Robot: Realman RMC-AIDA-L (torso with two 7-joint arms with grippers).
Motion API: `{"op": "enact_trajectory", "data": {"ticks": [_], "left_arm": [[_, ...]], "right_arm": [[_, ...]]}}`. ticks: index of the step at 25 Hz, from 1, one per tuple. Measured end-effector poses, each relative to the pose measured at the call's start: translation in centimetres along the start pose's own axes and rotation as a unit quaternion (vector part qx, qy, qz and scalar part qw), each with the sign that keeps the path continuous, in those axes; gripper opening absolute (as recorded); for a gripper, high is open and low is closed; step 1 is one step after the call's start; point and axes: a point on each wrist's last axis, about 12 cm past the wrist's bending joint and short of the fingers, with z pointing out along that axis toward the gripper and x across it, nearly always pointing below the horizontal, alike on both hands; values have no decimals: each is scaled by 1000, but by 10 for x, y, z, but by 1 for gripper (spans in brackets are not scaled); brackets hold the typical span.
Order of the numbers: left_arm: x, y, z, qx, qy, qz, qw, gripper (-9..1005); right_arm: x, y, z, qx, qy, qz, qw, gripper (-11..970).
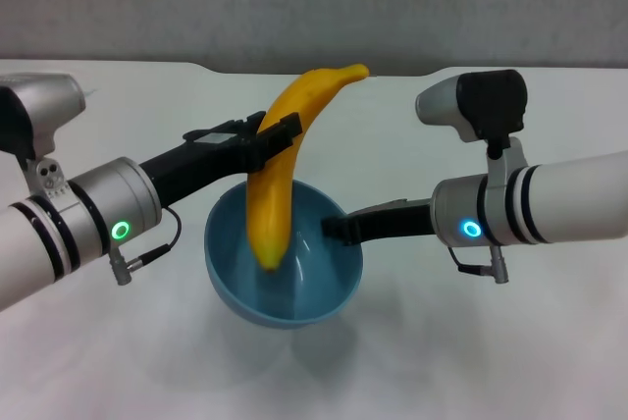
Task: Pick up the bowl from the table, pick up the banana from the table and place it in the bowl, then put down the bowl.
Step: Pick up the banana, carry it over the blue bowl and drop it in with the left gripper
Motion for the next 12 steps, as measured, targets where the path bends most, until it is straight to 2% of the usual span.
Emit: {"op": "enact_trajectory", "data": {"ticks": [12], "left_arm": [[8,2,-3,20,-17,0,1000,651]], "right_arm": [[0,-5,-7,-7,-7,16,1000,50]]}}
